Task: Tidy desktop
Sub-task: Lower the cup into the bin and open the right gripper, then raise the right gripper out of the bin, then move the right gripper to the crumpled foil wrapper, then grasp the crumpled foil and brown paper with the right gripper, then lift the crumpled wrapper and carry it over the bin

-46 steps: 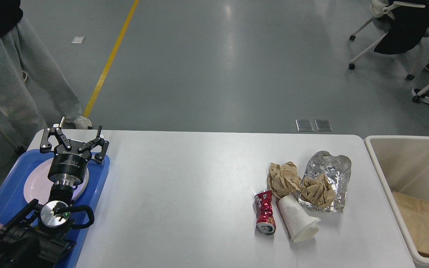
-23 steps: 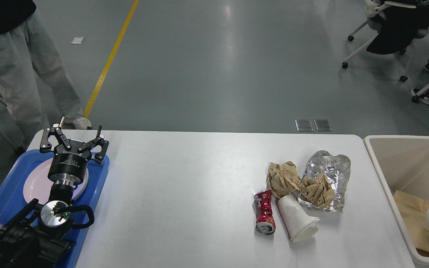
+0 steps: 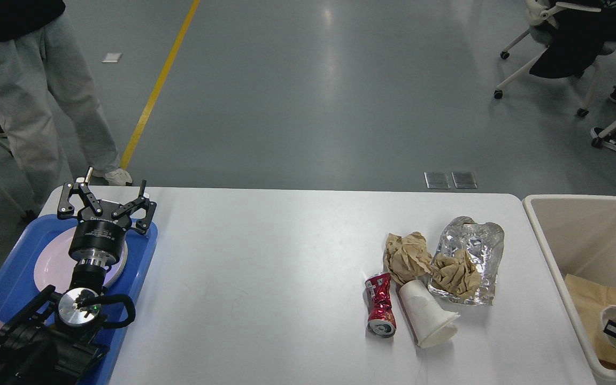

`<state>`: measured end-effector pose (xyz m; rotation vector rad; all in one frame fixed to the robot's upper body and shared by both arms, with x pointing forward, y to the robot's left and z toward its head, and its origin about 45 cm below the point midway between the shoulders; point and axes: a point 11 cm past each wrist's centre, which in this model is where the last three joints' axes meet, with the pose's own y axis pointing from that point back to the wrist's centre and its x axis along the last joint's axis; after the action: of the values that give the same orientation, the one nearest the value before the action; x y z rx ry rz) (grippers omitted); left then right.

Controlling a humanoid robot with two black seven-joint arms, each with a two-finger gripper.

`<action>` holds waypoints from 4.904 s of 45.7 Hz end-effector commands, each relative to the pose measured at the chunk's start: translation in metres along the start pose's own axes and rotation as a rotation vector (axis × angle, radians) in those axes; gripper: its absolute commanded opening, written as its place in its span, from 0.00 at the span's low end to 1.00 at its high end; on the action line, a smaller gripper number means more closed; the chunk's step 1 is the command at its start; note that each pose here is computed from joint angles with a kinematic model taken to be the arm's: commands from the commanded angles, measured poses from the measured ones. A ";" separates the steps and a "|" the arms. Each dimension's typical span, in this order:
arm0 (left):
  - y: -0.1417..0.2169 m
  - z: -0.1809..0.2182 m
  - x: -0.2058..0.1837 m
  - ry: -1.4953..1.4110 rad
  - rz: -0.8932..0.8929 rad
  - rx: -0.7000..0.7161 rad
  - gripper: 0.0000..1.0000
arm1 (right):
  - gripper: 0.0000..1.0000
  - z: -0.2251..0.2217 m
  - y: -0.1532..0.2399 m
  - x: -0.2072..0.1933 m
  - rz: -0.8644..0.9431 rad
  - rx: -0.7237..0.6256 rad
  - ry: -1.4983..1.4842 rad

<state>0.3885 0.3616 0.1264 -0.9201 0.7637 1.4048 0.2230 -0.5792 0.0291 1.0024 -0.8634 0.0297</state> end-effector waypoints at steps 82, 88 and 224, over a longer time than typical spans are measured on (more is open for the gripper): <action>0.001 0.000 0.001 0.000 0.002 0.001 0.96 | 1.00 -0.214 0.364 0.173 -0.333 0.392 0.622; 0.000 0.000 0.000 0.000 0.000 0.000 0.96 | 1.00 -0.218 0.364 0.171 -0.330 0.404 0.623; 0.000 0.000 0.000 0.000 0.000 0.000 0.96 | 0.00 -0.197 0.105 0.088 -0.259 0.287 0.075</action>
<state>0.3884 0.3616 0.1264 -0.9200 0.7635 1.4038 0.3604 -0.3962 0.0895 1.3623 -0.6537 -0.0138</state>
